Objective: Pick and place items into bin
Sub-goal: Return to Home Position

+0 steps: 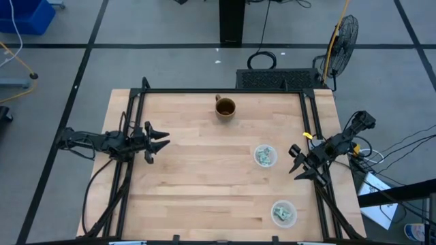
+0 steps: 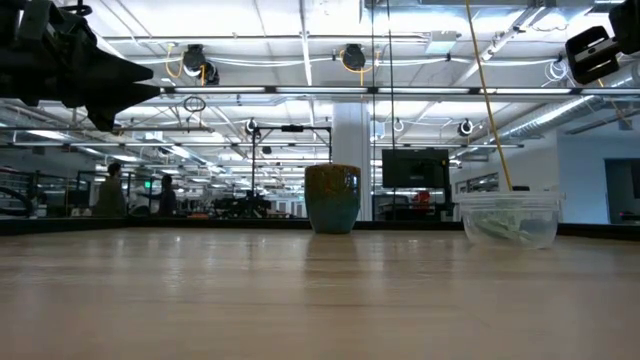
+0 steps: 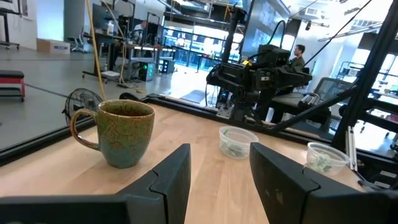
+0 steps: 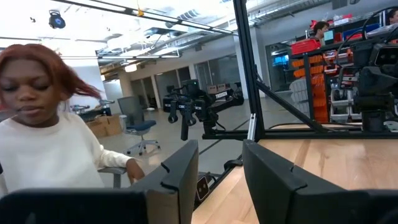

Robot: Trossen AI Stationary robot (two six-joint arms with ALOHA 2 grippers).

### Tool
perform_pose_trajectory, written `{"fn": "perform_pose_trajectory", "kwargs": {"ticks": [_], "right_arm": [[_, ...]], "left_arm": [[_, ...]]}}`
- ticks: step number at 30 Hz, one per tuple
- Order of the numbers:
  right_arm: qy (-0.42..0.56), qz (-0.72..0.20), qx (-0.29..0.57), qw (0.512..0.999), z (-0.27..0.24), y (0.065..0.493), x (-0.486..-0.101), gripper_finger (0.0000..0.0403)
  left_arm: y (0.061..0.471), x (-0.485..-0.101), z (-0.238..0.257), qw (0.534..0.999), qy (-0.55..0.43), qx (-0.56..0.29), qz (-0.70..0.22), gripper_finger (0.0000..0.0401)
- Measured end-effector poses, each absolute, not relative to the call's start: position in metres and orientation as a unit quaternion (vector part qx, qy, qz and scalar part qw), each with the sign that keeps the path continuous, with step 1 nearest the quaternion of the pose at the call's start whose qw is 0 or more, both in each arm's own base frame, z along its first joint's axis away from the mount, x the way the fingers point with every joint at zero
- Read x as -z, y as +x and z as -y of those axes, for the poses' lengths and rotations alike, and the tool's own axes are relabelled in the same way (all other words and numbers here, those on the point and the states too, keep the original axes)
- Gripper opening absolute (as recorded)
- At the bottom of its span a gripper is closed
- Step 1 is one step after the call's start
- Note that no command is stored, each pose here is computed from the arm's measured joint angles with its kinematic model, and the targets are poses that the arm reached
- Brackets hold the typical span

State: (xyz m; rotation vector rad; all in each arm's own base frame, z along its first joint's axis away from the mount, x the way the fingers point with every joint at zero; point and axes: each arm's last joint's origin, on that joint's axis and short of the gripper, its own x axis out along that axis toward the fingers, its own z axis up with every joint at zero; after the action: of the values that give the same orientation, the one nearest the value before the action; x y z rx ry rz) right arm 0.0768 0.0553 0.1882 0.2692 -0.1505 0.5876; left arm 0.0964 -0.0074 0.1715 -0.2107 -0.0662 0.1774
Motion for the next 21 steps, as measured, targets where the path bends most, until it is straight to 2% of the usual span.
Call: {"fn": "perform_pose_trajectory", "kwargs": {"ticks": [21], "right_arm": [[0.145, 0.07, -0.289, 0.944, -0.0553, 0.0768, -0.1882, 0.0117]], "left_arm": [[0.0964, -0.1713, 0.0074, 0.99, -0.105, -0.089, 0.033, 0.017]]}}
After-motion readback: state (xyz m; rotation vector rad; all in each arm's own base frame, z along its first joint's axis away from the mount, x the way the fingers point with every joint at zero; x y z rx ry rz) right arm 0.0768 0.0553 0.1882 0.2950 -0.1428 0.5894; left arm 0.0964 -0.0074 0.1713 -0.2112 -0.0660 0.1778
